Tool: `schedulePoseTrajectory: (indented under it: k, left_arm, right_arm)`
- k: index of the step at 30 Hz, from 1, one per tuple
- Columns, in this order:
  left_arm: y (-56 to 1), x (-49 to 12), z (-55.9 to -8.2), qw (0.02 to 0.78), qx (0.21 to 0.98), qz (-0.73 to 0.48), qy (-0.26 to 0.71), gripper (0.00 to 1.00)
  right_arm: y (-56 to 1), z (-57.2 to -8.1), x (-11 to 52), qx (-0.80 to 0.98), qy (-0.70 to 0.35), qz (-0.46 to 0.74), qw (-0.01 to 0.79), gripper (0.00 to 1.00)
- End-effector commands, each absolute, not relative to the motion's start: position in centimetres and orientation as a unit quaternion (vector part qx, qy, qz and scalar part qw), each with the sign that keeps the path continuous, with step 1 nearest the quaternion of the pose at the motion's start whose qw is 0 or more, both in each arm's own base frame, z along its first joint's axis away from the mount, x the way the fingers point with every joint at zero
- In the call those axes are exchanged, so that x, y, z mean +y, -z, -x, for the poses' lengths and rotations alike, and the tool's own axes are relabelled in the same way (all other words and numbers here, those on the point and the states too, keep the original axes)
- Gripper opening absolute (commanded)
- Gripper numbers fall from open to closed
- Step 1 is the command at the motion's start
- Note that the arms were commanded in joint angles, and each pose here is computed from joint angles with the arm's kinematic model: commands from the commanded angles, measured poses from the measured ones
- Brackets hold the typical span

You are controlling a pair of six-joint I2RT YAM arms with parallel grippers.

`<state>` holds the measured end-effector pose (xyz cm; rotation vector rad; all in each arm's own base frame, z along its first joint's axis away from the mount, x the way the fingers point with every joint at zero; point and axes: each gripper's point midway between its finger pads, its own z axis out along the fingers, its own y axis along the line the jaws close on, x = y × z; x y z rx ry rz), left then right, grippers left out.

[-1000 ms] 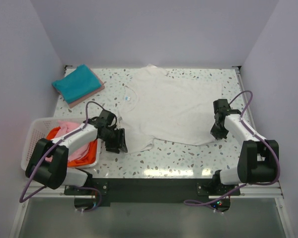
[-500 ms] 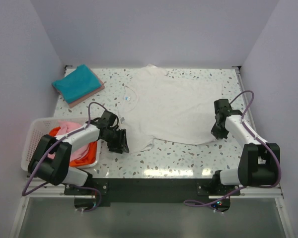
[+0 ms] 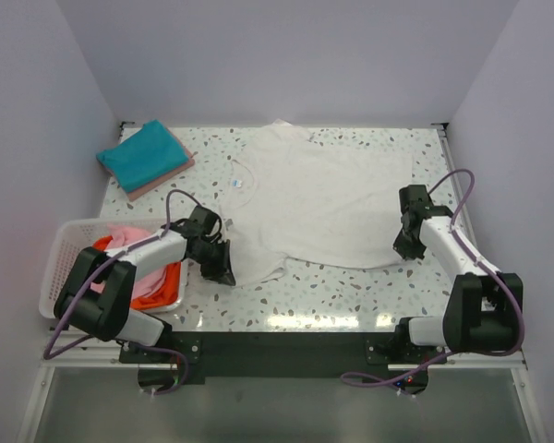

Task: Fold and stack the t-shirts
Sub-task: Fold the tshirt

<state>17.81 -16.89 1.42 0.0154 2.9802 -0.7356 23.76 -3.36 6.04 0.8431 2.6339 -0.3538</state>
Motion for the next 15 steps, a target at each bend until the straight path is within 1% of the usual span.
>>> schedulePoseTrajectory:
  k: [1,9,15]
  left_arm:
    - [-4.1,-17.5,-18.7,0.072,0.963,-0.015,0.258,0.00]
    - [-5.4,-17.2,-15.9,0.051,0.960,0.009,0.275,0.00]
    - [-6.9,-17.0,-15.6,0.065,0.958,0.019,0.278,0.00]
  right_arm:
    - [-6.6,-22.8,-3.7,0.930,0.132,-0.292,0.179,0.00]
    - [-6.7,-21.1,-3.4,0.935,0.124,-0.283,0.172,0.00]
    - [-7.3,-21.0,-3.1,0.937,0.115,-0.283,0.171,0.00]
